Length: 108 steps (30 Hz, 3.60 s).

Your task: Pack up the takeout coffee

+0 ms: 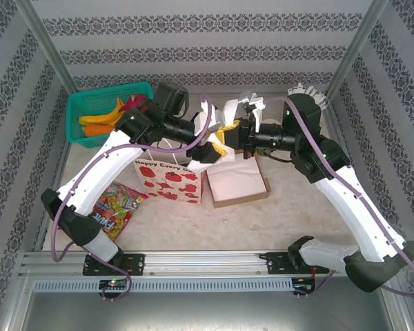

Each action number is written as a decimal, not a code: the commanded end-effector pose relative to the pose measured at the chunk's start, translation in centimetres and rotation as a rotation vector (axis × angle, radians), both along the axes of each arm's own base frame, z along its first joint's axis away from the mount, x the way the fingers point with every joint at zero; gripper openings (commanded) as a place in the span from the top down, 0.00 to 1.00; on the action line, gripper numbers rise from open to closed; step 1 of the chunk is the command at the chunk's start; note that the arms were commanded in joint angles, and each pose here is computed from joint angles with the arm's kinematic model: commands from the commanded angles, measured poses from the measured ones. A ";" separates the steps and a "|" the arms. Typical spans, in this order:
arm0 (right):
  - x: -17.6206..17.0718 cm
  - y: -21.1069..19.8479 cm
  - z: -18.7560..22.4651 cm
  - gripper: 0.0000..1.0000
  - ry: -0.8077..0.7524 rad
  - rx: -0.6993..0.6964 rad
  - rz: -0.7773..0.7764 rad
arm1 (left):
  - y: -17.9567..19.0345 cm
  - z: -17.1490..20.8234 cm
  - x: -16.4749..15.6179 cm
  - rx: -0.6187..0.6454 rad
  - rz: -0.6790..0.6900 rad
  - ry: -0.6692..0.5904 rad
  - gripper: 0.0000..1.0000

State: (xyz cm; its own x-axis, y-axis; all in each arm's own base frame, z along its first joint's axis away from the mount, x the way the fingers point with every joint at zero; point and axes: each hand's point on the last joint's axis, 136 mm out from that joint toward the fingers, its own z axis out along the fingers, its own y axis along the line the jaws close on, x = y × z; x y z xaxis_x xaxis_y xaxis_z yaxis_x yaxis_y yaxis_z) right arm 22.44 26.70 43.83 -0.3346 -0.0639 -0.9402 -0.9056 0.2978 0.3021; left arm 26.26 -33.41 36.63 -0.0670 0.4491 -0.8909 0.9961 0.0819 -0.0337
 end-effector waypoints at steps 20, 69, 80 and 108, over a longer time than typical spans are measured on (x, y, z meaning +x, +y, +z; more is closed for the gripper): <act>-1.0 -3.0 1.1 0.02 -0.225 -0.048 0.192 | 2.7 3.5 -4.6 -0.011 -0.140 -0.136 1.00; 8.7 7.6 0.0 1.00 -0.024 -0.209 -0.048 | 20.3 8.8 6.4 -0.146 0.957 -0.322 0.00; 8.7 12.8 -4.4 1.00 0.168 -0.264 -0.198 | 35.3 1.6 5.4 -0.077 1.971 -0.063 0.00; 9.0 18.6 -17.0 1.00 0.320 -0.402 -0.167 | 32.6 -17.8 4.2 0.060 1.950 0.725 0.00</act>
State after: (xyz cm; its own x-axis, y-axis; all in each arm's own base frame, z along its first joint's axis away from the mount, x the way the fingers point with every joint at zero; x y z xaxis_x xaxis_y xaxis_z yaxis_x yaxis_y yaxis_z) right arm 31.36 44.29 27.54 -0.6739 -0.3073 -0.6718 -0.6943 0.5743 0.4338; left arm 31.45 -0.69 18.89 -0.6377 -0.5782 -0.5089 -0.5446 0.8057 -0.2328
